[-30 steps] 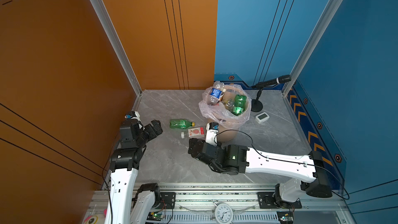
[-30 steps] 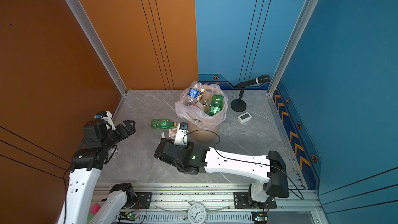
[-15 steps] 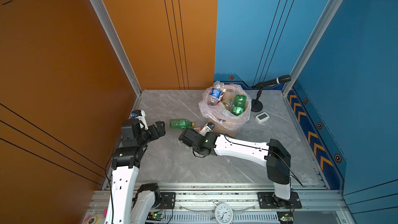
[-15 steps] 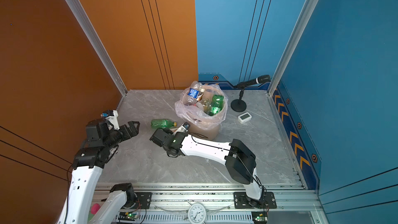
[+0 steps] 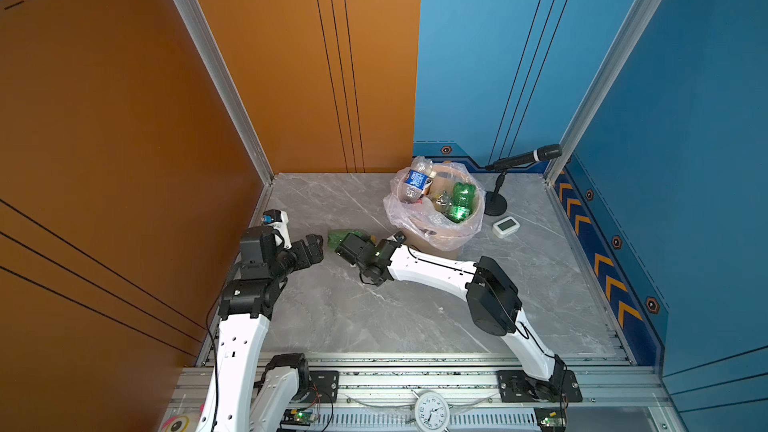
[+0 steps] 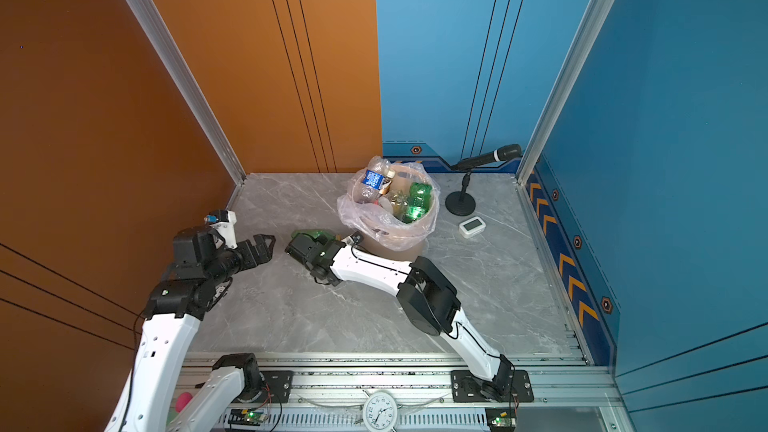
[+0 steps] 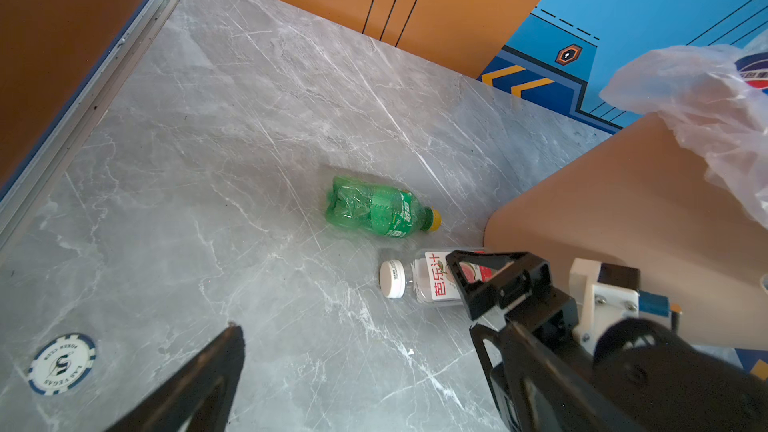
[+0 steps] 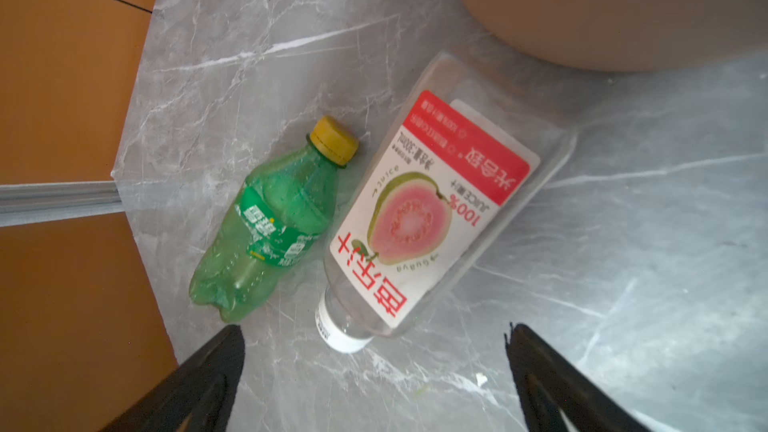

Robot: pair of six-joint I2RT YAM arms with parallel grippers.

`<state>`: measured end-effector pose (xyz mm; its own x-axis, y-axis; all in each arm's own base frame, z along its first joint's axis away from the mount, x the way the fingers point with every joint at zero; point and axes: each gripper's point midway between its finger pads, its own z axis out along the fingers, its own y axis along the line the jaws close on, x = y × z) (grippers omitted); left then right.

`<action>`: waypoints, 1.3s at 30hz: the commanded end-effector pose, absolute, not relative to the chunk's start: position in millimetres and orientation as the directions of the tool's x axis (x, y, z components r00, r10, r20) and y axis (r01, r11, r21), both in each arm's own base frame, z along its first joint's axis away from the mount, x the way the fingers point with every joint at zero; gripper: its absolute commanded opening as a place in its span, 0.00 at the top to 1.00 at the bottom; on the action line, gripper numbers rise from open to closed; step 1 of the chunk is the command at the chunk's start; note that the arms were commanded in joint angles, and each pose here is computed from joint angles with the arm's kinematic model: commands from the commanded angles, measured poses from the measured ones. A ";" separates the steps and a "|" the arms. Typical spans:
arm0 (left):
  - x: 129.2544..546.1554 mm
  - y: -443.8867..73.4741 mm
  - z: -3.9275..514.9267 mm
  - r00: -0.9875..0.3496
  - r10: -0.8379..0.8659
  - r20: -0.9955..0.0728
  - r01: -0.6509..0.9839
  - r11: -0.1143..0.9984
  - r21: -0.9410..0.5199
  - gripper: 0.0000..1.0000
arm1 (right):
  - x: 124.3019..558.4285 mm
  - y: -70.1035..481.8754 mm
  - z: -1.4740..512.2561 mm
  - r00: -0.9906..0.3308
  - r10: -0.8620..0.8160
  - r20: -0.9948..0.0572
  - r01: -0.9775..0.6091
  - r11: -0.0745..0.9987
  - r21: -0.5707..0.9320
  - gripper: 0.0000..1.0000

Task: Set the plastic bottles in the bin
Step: 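Grasp the guava juice bottle with the right gripper and lift it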

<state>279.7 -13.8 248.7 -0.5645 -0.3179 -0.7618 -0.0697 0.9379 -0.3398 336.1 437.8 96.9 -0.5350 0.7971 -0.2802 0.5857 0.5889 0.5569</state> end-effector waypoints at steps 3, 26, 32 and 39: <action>282.3 -18.7 254.2 -0.562 -0.293 -0.773 -0.034 0.942 -0.333 0.02 | 348.1 424.2 79.5 -0.513 0.809 -0.288 0.637 0.583 0.504 0.00; 280.7 -18.5 256.5 -0.566 -0.297 -0.769 -0.036 0.941 -0.337 0.02 | 357.9 408.0 43.8 -0.554 0.774 -0.307 0.669 0.634 0.388 0.00; 277.7 -19.0 256.7 -0.566 -0.306 -0.765 -0.039 0.937 -0.346 0.02 | 340.8 402.1 39.3 -0.603 0.726 -0.329 0.638 0.687 0.347 0.02; 275.0 -20.1 260.9 -0.557 -0.321 -0.766 -0.036 0.931 -0.364 0.02 | 336.1 403.5 35.2 -0.667 0.651 -0.361 0.559 0.759 0.334 0.11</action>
